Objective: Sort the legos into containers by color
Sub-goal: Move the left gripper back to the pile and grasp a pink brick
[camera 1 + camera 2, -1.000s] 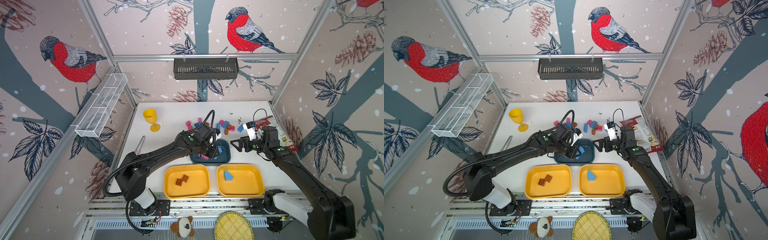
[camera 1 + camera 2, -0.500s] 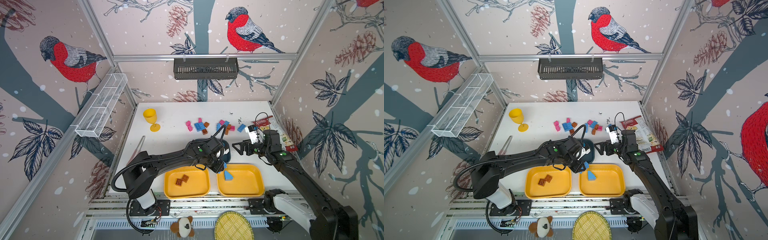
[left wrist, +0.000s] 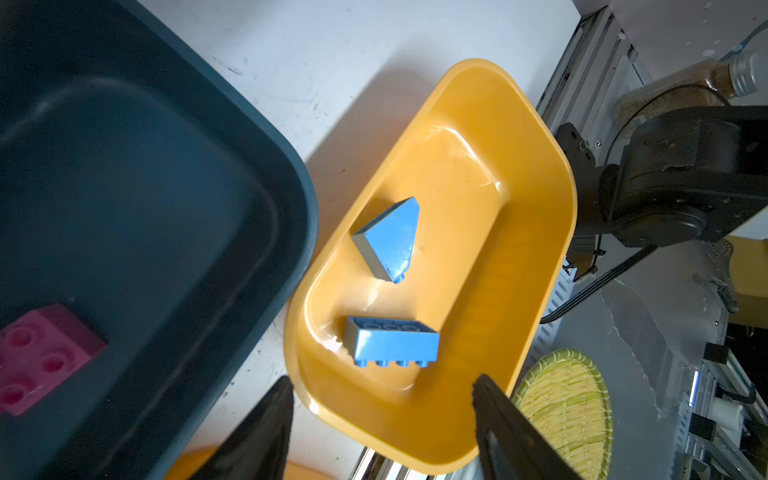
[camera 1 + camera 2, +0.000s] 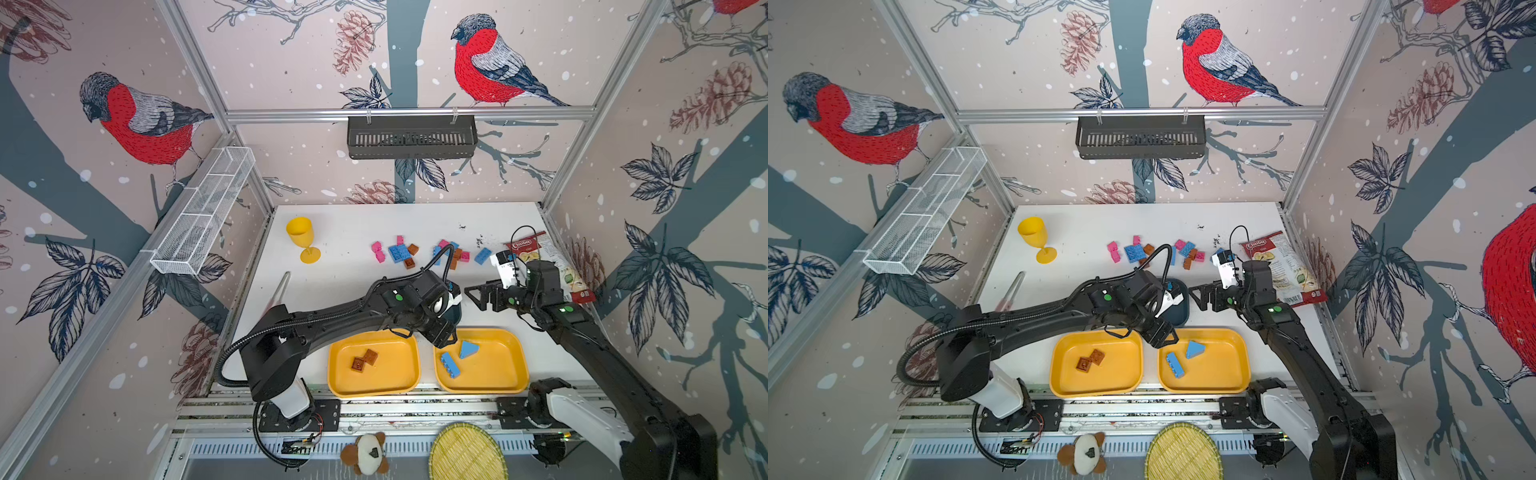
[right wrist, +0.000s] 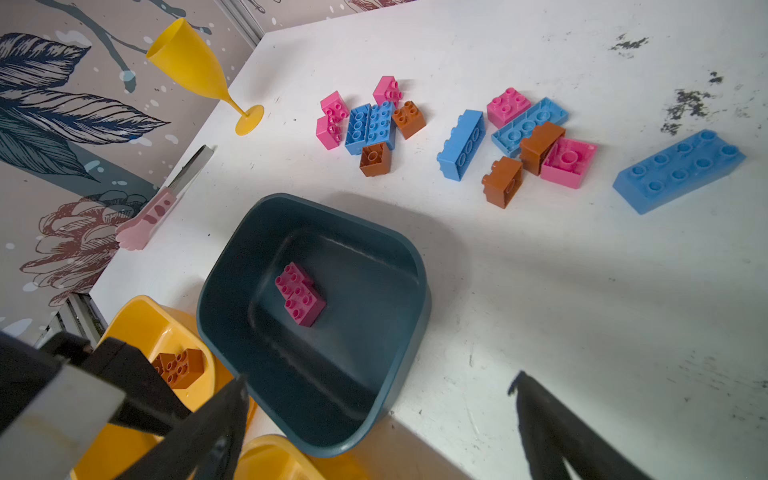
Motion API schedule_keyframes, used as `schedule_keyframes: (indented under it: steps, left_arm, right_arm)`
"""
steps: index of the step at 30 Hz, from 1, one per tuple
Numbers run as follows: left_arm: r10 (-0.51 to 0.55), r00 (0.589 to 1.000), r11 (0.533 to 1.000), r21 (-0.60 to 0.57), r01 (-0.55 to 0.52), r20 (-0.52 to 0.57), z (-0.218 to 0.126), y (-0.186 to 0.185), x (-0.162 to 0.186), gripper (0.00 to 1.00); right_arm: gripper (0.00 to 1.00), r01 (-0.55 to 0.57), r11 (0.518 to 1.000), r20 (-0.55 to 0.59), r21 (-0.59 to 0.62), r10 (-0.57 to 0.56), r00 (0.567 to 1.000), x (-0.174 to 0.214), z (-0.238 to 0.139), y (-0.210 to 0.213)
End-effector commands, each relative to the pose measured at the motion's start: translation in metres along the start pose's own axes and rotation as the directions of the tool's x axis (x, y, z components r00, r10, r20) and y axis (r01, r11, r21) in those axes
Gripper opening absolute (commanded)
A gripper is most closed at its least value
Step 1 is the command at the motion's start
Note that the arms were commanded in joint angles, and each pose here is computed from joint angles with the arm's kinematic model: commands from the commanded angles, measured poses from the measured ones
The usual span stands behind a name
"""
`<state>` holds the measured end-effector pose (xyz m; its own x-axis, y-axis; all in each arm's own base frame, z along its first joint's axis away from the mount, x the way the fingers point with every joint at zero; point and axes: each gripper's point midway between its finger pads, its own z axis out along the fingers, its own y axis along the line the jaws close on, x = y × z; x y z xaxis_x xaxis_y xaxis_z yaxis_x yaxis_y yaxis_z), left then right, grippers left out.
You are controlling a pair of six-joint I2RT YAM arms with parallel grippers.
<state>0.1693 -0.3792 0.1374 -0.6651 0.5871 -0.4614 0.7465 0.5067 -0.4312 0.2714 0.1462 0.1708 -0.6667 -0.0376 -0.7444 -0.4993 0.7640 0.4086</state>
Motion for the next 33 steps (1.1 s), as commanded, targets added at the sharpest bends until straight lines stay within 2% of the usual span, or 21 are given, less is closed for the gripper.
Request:
schedule_keyframes:
  steps: [1, 6, 9, 12, 19, 26, 28, 31, 33]
  left_arm:
    - [0.001, 1.000, 0.999, -0.053, 0.000, 0.024, -0.017, 0.018, -0.008, 0.70]
    - [-0.044, 0.994, 0.981, -0.186, 0.062, 0.098, -0.047, 0.065, -0.027, 0.72]
    - [-0.107, 0.982, 0.932, -0.329, 0.154, 0.157, -0.069, 0.112, -0.037, 0.72]
    - [-0.180, 0.956, 0.873, -0.412, 0.263, 0.230, -0.090, 0.159, -0.043, 0.73]
    - [-0.327, 0.847, 0.718, -0.472, 0.511, 0.420, -0.131, 0.256, -0.063, 0.72]
    - [-0.386, 0.782, 0.603, -0.509, 0.615, 0.489, -0.130, 0.323, -0.079, 0.70]
    - [-0.411, 0.769, 0.584, -0.506, 0.635, 0.490, -0.121, 0.336, -0.083, 0.69]
    - [-0.386, 0.797, 0.615, -0.514, 0.598, 0.465, -0.106, 0.346, -0.090, 0.68]
    - [-0.375, 0.824, 0.608, -0.558, 0.565, 0.425, -0.100, 0.357, -0.089, 0.67]
  right_arm:
    - [1.00, 0.006, 1.000, 0.017, -0.018, -0.005, 1.000, -0.005, 0.002, 0.003]
    - [0.99, 0.008, 0.999, 0.015, -0.034, -0.008, 1.000, -0.006, 0.008, 0.004]
    - [0.99, 0.008, 0.999, 0.013, -0.038, -0.008, 1.000, -0.007, 0.011, 0.003]
    - [1.00, 0.006, 0.999, 0.009, -0.044, -0.005, 1.000, -0.008, 0.016, 0.002]
    - [0.99, 0.017, 0.998, 0.020, -0.063, -0.015, 1.000, -0.020, 0.024, 0.003]
    - [0.99, 0.016, 0.997, -0.006, -0.075, -0.016, 1.000, -0.020, 0.035, 0.002]
    - [1.00, 0.015, 0.997, -0.008, -0.075, -0.016, 1.000, -0.022, 0.036, 0.001]
    - [0.99, 0.020, 0.997, -0.005, -0.077, -0.020, 1.000, -0.024, 0.038, 0.001]
    - [1.00, 0.020, 0.997, -0.009, -0.077, -0.020, 1.000, -0.024, 0.040, -0.001]
